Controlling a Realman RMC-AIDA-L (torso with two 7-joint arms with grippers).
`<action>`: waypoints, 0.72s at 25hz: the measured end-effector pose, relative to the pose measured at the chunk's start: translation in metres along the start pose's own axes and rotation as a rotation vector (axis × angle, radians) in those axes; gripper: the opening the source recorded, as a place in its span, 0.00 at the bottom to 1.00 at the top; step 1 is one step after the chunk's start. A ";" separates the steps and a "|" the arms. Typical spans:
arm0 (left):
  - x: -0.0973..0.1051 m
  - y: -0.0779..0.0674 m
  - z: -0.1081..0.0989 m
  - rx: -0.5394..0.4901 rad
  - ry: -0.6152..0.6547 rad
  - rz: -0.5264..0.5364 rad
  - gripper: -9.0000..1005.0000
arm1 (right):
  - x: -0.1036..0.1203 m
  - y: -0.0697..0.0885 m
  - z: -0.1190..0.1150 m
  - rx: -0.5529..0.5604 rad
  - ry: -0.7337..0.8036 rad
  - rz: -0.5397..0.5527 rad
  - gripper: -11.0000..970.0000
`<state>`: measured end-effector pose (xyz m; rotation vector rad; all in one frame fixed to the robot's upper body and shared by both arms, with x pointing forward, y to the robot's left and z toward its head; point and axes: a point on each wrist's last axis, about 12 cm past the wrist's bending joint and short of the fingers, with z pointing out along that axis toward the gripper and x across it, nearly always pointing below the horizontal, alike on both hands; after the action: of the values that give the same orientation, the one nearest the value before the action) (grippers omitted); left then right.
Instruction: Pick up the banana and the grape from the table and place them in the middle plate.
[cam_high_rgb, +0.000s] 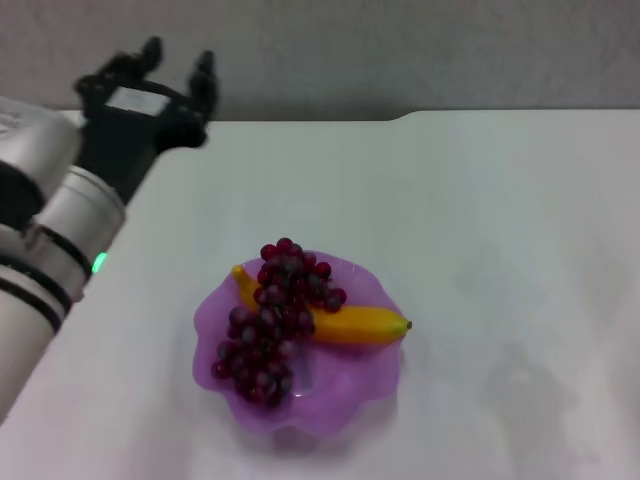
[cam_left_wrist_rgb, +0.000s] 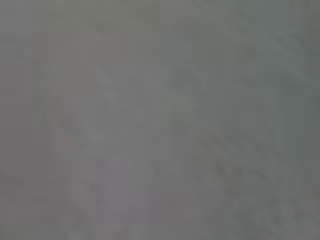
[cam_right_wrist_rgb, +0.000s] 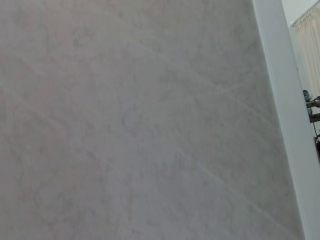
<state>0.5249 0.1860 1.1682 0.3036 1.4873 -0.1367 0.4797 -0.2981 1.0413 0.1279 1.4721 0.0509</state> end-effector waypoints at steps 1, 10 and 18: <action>0.001 0.005 -0.003 -0.038 -0.019 -0.035 0.58 | 0.000 0.000 0.000 0.001 0.001 -0.002 0.01; 0.026 0.029 -0.016 -0.130 -0.076 -0.168 0.32 | 0.002 -0.002 -0.001 0.009 0.006 -0.007 0.01; 0.063 0.063 -0.045 -0.053 -0.205 -0.294 0.09 | 0.004 -0.003 -0.002 0.014 0.010 -0.017 0.01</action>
<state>0.5041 0.2646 1.1107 0.0251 1.3223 -0.3529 0.4782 -0.3003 1.0371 0.1272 1.4834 0.0272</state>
